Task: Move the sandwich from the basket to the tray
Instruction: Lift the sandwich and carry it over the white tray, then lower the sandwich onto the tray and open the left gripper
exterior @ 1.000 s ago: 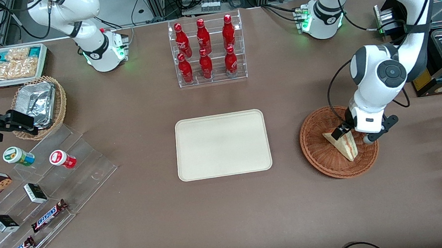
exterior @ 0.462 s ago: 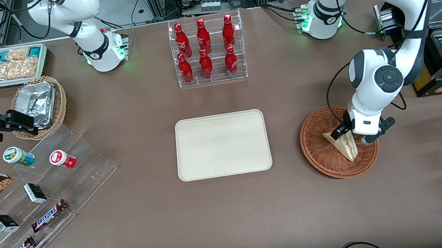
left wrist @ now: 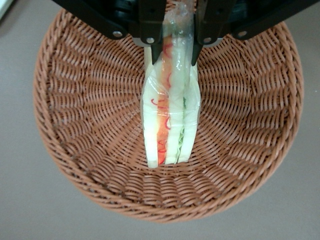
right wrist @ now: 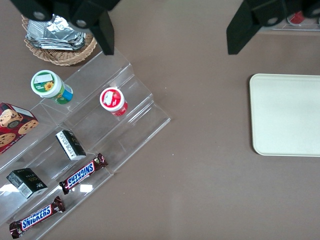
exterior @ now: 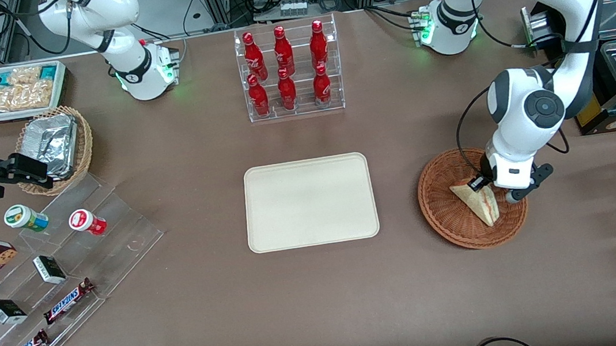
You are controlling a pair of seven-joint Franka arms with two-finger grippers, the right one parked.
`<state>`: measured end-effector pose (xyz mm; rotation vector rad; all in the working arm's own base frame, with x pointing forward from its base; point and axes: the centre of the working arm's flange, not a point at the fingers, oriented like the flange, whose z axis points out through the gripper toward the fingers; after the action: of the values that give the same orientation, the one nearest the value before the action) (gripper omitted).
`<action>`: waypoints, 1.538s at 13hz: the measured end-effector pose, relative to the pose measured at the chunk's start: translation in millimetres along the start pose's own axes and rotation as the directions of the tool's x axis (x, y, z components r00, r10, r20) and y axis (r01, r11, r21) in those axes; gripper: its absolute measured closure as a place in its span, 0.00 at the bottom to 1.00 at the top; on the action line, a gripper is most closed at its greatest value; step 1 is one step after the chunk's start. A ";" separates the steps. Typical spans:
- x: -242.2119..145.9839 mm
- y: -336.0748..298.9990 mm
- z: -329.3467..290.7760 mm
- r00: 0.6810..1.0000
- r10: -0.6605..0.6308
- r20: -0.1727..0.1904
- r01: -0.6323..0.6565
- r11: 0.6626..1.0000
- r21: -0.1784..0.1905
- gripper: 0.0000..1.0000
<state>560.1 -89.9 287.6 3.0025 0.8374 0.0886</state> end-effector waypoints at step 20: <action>-279.8 339.1 -17.7 0.898 0.434 0.070 -0.438 0.897 0.067 0.87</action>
<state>495.1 -524.8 304.5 3.1920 0.1495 -0.0203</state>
